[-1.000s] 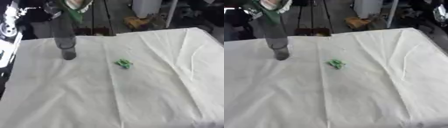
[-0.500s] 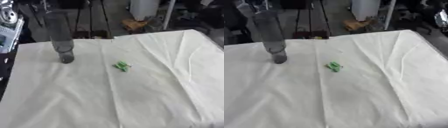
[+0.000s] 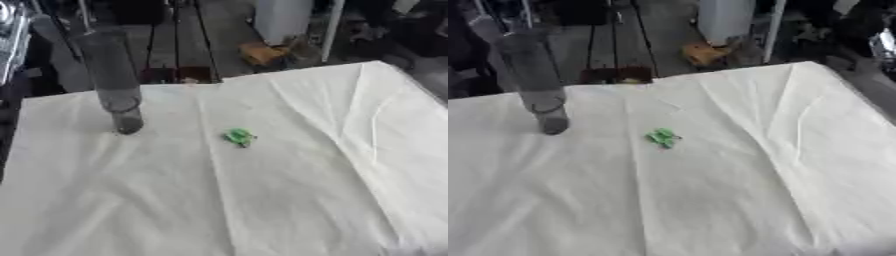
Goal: Arrange flowers into the vase.
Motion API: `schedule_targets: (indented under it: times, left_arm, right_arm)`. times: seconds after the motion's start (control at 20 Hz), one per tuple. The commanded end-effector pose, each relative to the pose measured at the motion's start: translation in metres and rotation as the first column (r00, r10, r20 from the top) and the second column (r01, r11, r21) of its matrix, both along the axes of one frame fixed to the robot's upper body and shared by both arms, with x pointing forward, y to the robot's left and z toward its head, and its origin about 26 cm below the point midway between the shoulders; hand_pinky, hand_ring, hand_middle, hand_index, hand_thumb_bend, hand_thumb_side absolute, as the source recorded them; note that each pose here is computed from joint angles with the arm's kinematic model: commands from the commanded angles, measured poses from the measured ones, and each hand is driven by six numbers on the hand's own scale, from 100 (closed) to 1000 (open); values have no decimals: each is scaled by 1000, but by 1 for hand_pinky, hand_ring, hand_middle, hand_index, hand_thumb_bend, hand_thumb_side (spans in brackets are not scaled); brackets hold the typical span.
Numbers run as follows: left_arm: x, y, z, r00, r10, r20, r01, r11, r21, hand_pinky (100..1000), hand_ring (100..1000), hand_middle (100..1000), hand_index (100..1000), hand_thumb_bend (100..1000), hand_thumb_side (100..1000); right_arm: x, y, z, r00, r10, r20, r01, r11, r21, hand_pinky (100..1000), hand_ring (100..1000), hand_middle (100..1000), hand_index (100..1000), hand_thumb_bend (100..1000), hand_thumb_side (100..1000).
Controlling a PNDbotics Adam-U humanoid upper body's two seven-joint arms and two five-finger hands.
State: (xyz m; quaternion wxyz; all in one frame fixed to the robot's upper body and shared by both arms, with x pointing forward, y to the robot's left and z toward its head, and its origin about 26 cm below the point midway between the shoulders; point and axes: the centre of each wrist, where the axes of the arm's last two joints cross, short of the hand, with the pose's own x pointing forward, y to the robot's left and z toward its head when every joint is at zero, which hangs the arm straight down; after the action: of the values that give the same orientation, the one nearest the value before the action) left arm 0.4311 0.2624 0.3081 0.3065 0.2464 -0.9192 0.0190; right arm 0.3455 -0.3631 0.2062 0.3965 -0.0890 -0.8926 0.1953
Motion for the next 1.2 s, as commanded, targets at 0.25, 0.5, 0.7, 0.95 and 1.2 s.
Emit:
schedule_targets:
  times: [0.25,0.5,0.7,0.95,1.2]
  left_arm:
    - [7,0,-1,996,-85,41,90,981,-169,100,100,100,152,702,428]
    - [16,3,-14,988,-148,48,155,953,-260,100,100,100,153,701,437]
    - [18,7,-16,983,-164,83,182,938,-294,100,100,100,154,701,437]
    - [16,9,-13,979,-169,112,195,935,-295,100,100,100,155,698,437]
    - [17,8,-14,978,-174,113,199,937,-288,100,100,100,155,695,440]
  right_arm:
    - [1,-1,13,999,7,34,-6,1000,-3,794,839,878,954,177,490]
    - [1,-1,13,999,8,35,-8,1000,-3,794,839,878,954,177,490]
    - [1,-1,12,999,7,34,-7,1000,-1,794,839,878,954,177,490]
    - [1,-1,11,999,6,33,-6,1000,1,795,839,878,954,178,490]
    - [1,-1,11,999,10,32,-10,1000,1,795,839,878,954,177,491]
